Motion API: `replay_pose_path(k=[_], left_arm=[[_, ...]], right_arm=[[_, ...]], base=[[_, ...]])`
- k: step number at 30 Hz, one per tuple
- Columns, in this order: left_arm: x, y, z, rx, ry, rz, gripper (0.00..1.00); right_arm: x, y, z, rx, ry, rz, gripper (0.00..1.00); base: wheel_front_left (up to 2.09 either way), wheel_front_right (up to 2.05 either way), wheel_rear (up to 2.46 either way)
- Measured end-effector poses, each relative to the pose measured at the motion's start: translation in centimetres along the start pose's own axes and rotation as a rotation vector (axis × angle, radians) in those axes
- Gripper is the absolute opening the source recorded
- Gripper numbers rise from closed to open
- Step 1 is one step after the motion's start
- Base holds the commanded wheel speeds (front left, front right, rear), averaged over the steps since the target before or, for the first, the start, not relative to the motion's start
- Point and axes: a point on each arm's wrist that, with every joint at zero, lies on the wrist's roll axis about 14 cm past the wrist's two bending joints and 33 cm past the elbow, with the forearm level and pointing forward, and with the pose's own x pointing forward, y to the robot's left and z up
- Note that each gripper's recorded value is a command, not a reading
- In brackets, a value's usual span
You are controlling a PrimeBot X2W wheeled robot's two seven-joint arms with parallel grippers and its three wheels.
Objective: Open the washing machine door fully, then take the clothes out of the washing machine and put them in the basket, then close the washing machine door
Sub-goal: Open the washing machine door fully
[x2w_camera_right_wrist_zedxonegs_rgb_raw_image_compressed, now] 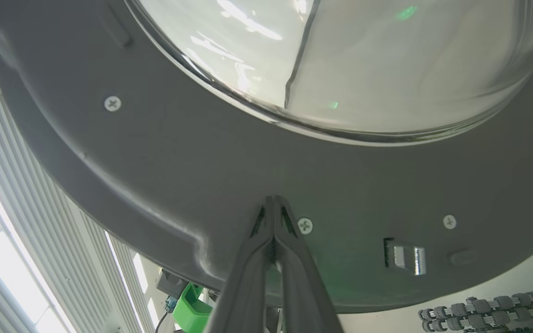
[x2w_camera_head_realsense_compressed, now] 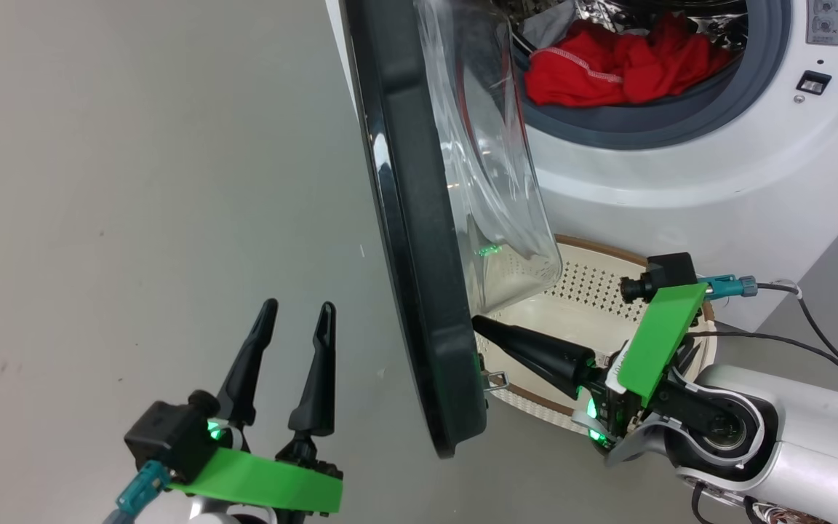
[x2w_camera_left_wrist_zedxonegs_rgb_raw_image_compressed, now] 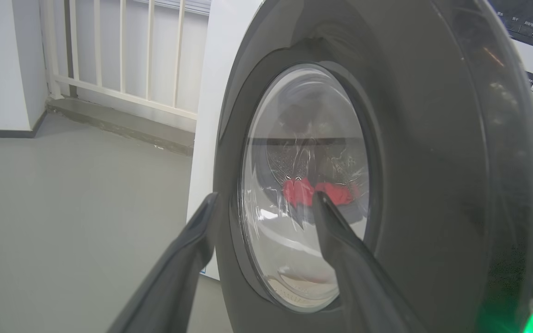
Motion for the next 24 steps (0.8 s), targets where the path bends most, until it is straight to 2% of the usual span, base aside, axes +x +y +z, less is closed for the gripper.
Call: replay_pose_path(k=[6, 8, 9, 11, 12, 17, 24], left_arm=[[0.0, -0.1, -0.3, -0.003, 0.007, -0.002, 1.00], [0.1, -0.2, -0.3, -0.005, 0.008, -0.003, 1.00], [0.1, -0.2, -0.3, -0.005, 0.007, -0.004, 1.00], [0.1, -0.2, -0.3, -0.007, 0.007, -0.005, 1.00], [0.1, -0.2, -0.4, -0.008, 0.007, -0.004, 1.00], [0.2, -0.2, -0.2, -0.008, 0.000, -0.005, 1.00], [0.0, 0.1, 0.1, -0.005, -0.011, 0.011, 1.00]], right_arm=[[-0.2, -0.3, 0.5, -0.030, -0.029, -0.008, 0.00], [-0.4, -0.5, 1.2, -0.059, -0.062, -0.014, 0.42], [-0.6, -0.6, 1.6, -0.074, -0.083, -0.018, 0.51], [-0.9, -0.7, 2.3, -0.105, -0.120, -0.025, 0.93], [-1.2, -0.8, 2.9, -0.149, -0.143, -0.033, 1.00], [-2.9, -2.4, 6.5, -0.429, -0.259, -0.108, 1.00], [-4.1, -4.7, 8.5, -0.609, -0.325, -0.207, 1.00]], base=[[0.00, 0.00, 0.00], [0.00, 0.00, 0.00], [0.00, 0.00, 0.00], [0.00, 0.00, 0.00], [0.00, 0.00, 0.00], [0.00, 0.00, 0.00], [0.00, 0.00, 0.00]])
